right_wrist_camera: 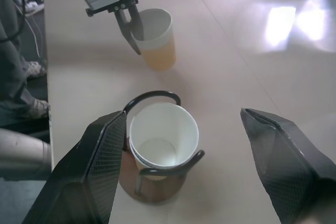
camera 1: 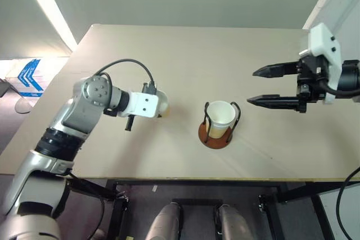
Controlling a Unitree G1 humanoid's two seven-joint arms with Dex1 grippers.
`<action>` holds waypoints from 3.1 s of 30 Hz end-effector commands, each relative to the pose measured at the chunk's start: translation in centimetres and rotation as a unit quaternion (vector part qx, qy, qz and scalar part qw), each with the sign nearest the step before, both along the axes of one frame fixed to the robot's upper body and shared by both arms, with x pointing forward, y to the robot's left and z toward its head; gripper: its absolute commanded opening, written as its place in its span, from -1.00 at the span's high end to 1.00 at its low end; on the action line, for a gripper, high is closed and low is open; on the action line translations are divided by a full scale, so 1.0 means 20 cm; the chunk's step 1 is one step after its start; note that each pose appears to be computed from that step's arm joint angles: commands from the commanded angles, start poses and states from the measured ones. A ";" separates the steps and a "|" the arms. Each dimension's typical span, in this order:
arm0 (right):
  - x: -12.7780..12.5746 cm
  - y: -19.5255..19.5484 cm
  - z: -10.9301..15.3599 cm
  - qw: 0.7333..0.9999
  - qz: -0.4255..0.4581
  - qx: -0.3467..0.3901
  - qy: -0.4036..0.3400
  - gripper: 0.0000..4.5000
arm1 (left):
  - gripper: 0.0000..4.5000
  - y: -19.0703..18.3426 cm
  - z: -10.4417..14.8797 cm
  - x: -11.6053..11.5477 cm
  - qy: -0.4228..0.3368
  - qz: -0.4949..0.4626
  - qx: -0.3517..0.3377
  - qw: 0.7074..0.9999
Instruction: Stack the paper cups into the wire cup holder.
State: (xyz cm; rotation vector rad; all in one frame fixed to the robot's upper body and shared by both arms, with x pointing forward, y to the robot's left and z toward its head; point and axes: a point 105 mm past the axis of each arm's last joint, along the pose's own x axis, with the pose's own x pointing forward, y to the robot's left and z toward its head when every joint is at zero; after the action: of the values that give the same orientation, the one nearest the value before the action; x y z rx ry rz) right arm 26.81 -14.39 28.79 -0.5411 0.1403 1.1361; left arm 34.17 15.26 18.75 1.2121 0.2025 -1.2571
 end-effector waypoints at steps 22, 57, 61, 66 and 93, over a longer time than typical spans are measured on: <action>-0.22 -0.08 -0.06 0.998 0.028 0.057 -0.017 -0.64 | 0.99 -0.31 0.57 -0.16 0.064 -0.188 -0.140 0.970; -0.30 -0.08 -0.07 0.990 -0.049 0.125 -0.037 -0.64 | 0.99 -0.77 0.38 -0.15 0.130 -0.333 -0.029 0.934; -0.30 -0.09 -0.08 0.990 -0.054 0.123 -0.034 -0.64 | 0.99 -0.75 0.35 -0.14 0.122 -0.336 -0.010 0.934; -0.29 -0.09 -0.09 0.991 -0.054 0.120 -0.032 -0.64 | 0.99 -0.75 0.31 -0.12 0.109 -0.339 0.013 0.934; -0.06 -0.16 -0.13 0.992 -0.079 0.097 -0.021 -0.64 | -0.98 -0.41 0.79 0.16 -0.003 -0.087 -0.392 0.916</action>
State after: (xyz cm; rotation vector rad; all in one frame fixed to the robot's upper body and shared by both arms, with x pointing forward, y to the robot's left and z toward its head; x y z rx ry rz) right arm 25.17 -17.48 25.93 -0.3345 0.0491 0.9819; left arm 37.23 6.16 33.70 0.5738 -0.3598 -1.3978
